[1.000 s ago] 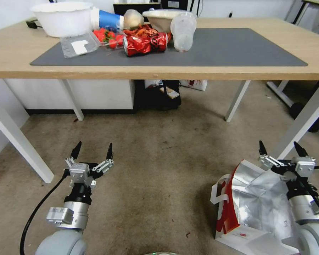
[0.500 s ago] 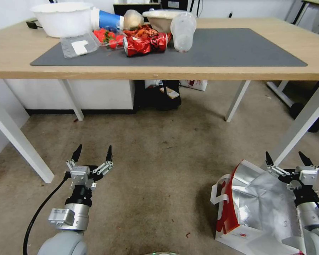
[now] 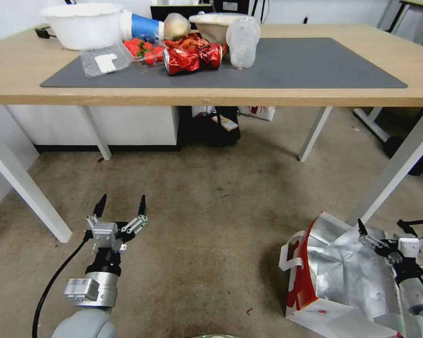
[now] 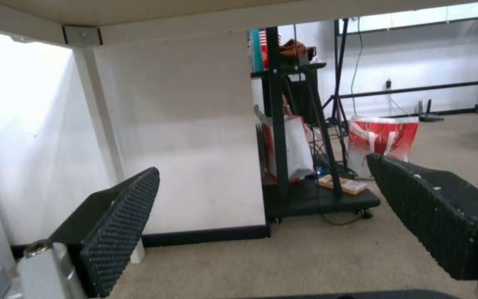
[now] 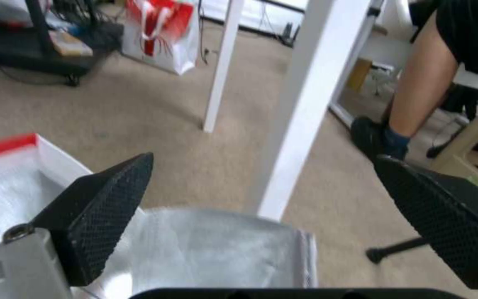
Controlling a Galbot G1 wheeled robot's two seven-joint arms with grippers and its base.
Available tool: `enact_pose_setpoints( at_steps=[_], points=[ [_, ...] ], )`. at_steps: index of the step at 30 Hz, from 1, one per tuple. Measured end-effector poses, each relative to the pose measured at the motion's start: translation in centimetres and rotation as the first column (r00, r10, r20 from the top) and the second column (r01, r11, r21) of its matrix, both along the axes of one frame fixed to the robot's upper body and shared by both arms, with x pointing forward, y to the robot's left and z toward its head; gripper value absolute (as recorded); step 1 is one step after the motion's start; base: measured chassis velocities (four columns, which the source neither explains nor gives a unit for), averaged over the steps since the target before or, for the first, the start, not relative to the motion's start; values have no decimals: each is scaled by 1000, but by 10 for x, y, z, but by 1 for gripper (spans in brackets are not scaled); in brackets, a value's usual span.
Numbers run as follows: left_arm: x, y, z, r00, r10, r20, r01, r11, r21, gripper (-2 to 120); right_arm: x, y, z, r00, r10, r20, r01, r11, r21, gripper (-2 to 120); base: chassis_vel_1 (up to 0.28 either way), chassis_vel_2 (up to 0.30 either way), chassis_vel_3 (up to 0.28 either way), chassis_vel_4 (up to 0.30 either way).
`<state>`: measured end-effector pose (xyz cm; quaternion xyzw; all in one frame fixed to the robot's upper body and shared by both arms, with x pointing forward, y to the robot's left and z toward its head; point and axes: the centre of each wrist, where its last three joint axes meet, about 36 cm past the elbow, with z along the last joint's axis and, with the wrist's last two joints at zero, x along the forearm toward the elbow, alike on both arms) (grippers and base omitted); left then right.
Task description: Pick up the food delivery bag from the floor and place it on the table.
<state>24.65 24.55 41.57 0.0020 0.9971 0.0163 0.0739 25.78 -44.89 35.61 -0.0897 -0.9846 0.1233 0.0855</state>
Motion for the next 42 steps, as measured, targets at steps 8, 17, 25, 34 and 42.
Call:
enact_pose_setpoints(
  at_steps=[8,17,25,34,42],
  points=[
    [-1,-1,0,1000,3,8,-3,1000,2,94,-3,-12,-11,999,-23,-47,22,1000,-11,100,0,0,0,0],
    [-2,0,1,1000,8,23,-8,1000,5,94,0,-22,-25,996,-39,-77,39,999,2,100,0,0,0,0],
    [-1,0,3,999,15,32,-16,1000,5,93,5,-25,-39,992,-46,-119,51,998,36,100,0,0,0,0],
    [-1,0,5,999,24,35,-24,1000,7,93,4,-26,-45,990,-48,-136,53,998,36,72,0,0,0,0],
    [-1,0,5,999,30,35,-31,999,9,93,3,-25,-48,989,-46,-143,53,998,45,39,0,0,0,0]
  ],
)
